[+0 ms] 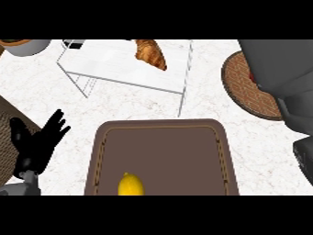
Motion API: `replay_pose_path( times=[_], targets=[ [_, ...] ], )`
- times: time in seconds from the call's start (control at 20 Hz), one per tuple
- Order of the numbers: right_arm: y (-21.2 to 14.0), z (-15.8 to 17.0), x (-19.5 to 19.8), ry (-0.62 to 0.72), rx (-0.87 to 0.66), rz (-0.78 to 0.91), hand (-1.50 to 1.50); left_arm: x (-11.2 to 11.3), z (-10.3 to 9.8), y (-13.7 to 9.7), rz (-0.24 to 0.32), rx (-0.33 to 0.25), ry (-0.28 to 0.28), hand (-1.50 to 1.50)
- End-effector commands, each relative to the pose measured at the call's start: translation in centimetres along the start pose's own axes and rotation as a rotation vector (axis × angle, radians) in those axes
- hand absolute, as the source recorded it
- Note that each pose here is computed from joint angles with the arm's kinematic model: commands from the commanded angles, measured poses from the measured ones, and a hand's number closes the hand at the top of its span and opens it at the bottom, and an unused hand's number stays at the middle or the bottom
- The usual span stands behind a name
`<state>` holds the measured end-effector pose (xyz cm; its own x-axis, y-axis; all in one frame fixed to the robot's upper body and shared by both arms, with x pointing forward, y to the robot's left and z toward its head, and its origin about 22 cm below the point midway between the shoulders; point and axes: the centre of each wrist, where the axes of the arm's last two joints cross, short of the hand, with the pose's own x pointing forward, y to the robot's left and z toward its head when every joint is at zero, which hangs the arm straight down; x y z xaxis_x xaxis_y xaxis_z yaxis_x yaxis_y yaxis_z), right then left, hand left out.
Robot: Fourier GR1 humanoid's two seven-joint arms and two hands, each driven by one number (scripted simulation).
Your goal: Pick the croissant from the tray and place it in the tiered shelf
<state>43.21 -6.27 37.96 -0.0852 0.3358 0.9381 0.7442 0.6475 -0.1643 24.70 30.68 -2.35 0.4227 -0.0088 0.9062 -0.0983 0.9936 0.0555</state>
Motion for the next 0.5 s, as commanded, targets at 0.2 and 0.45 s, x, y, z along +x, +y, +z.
replay_pose_path(
  times=[0.2, 0.45],
  targets=[
    [-5.0, -2.6, -1.9, 0.105, -0.058, -0.104, -1.5, -1.8, 0.5, -0.2, 0.031, 0.042, 0.054, 0.0],
    [-9.4, -2.0, -2.4, 0.086, -0.019, -0.135, -1.5, -2.1, 1.6, 0.3, 0.02, 0.041, 0.034, 0.0]
  ],
)
